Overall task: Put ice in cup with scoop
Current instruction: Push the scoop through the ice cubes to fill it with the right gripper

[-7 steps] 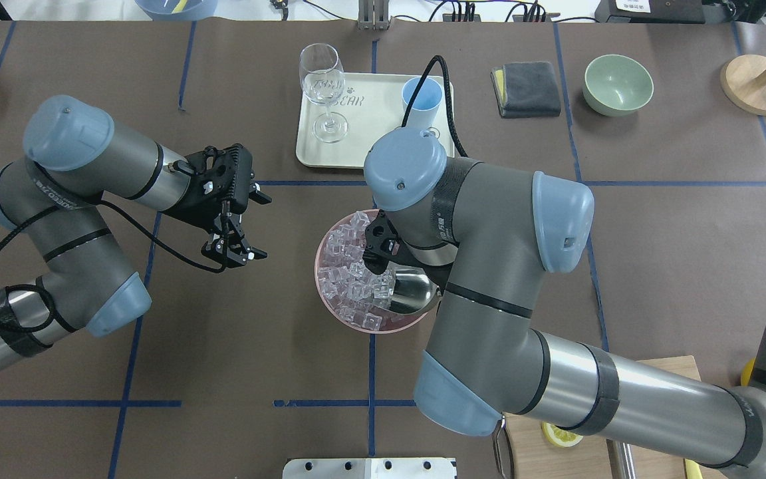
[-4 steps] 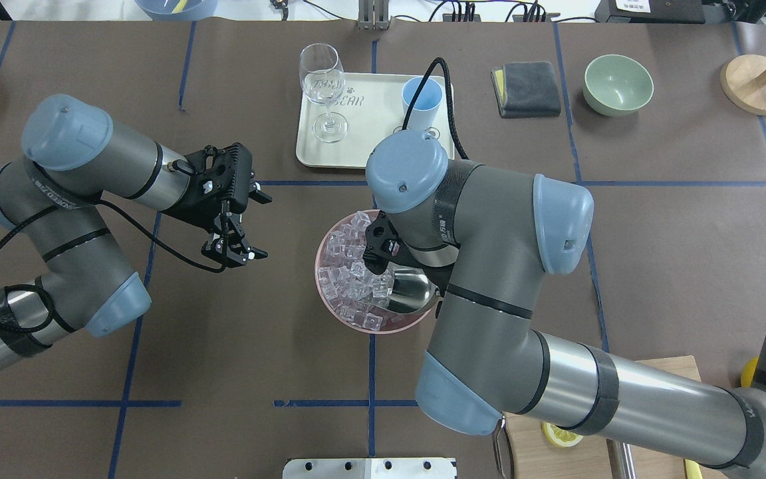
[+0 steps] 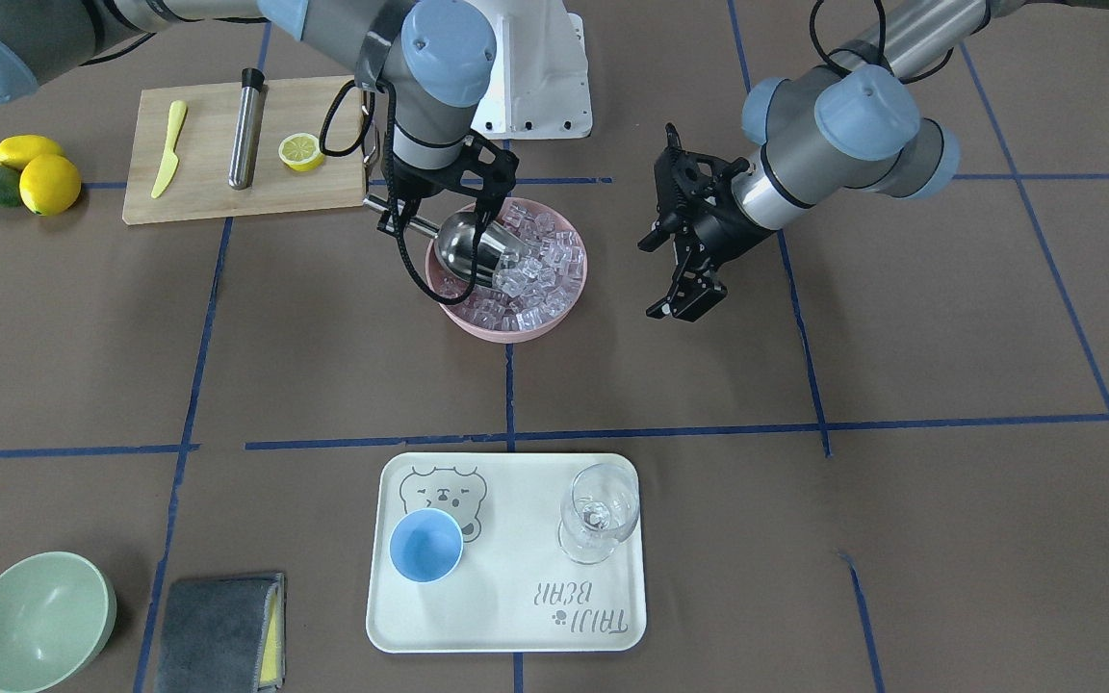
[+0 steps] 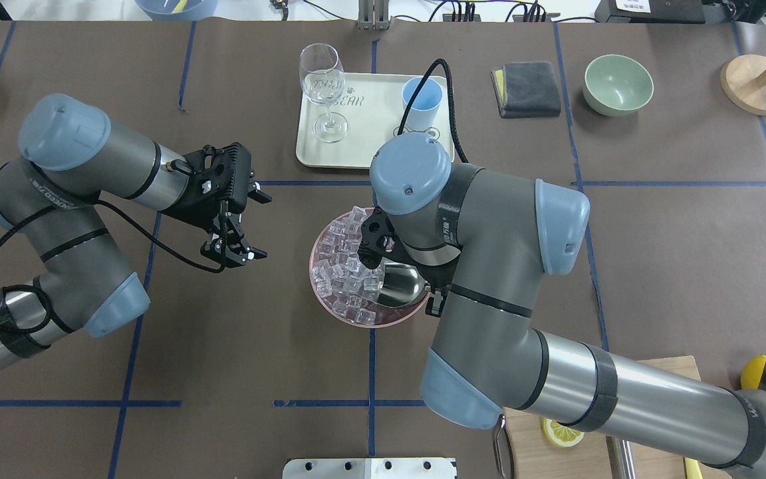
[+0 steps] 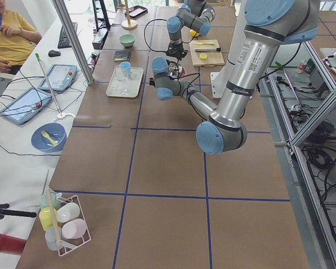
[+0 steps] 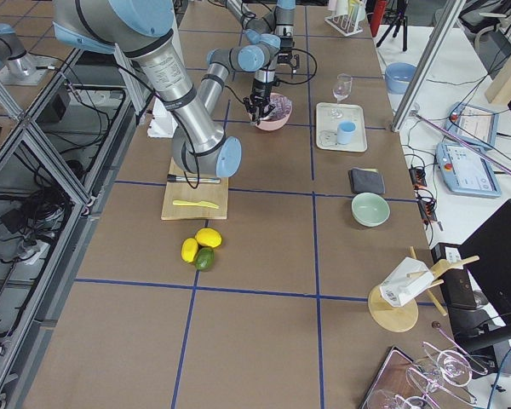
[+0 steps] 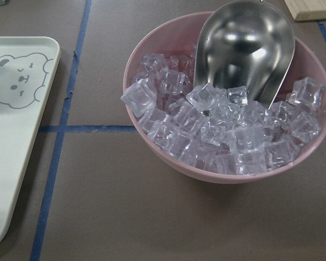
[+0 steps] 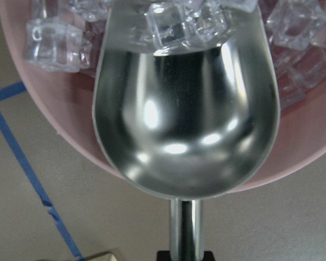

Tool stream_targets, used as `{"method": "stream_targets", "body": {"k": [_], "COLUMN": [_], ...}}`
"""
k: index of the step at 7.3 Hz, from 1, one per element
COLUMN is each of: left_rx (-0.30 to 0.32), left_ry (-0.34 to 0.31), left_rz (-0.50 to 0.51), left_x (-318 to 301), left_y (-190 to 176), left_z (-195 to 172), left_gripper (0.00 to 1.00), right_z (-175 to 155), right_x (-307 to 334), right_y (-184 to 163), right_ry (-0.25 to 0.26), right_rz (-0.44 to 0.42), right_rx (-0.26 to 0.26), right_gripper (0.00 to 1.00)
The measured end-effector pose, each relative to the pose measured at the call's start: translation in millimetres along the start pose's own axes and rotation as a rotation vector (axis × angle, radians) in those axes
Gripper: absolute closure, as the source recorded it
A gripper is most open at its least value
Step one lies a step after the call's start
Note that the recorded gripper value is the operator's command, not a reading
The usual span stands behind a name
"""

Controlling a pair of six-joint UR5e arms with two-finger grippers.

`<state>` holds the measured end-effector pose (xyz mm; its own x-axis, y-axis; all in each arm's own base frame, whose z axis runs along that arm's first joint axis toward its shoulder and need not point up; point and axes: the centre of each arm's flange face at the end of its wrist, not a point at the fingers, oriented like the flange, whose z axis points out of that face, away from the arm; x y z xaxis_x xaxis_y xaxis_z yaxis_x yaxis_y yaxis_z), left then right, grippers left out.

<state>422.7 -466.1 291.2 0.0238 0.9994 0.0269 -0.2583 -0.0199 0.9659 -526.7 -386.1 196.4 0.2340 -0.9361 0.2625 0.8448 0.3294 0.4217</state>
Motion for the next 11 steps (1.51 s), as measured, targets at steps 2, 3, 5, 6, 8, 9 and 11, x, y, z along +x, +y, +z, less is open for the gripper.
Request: {"method": "stream_targets", "body": {"k": [2,3,5,6,8,9,11], "left_rx": [0.004,0.006,0.008,0.01,0.0,-0.005,-0.007], "left_ry": [0.009,0.013,0.013,0.012,0.012,0.012,0.012], "left_rz": [-0.003,-0.003,-0.003,-0.001,-0.01,-0.014,-0.016], "left_x": [-1,-1,-2,-2,-2,-2,-2], "left_y": [1,0,0,-1,-4,-6,-7], "left_z": [-4,-6,-8,-9,-14,-15,-16], "left_gripper": [0.0,0.0,0.0,0.0,0.0,0.0,0.0], "right_z": [10,10,8,4,-1,0,9], "right_x": [-1,-3,-7,-9,-13,-15,-22], "right_y": [4,5,6,10,18,21,21], "right_ry": [-0.001,-0.005,-0.008,-0.008,-0.008,-0.008,-0.012], "right_rz": [0.017,0.023,0.026,0.026,0.037,0.039,0.038], "right_rx": [0.051,0.062,0.074,0.085,0.102,0.103,0.114], "right_gripper": [1.0,1.0,1.0,1.0,1.0,1.0,1.0]}}
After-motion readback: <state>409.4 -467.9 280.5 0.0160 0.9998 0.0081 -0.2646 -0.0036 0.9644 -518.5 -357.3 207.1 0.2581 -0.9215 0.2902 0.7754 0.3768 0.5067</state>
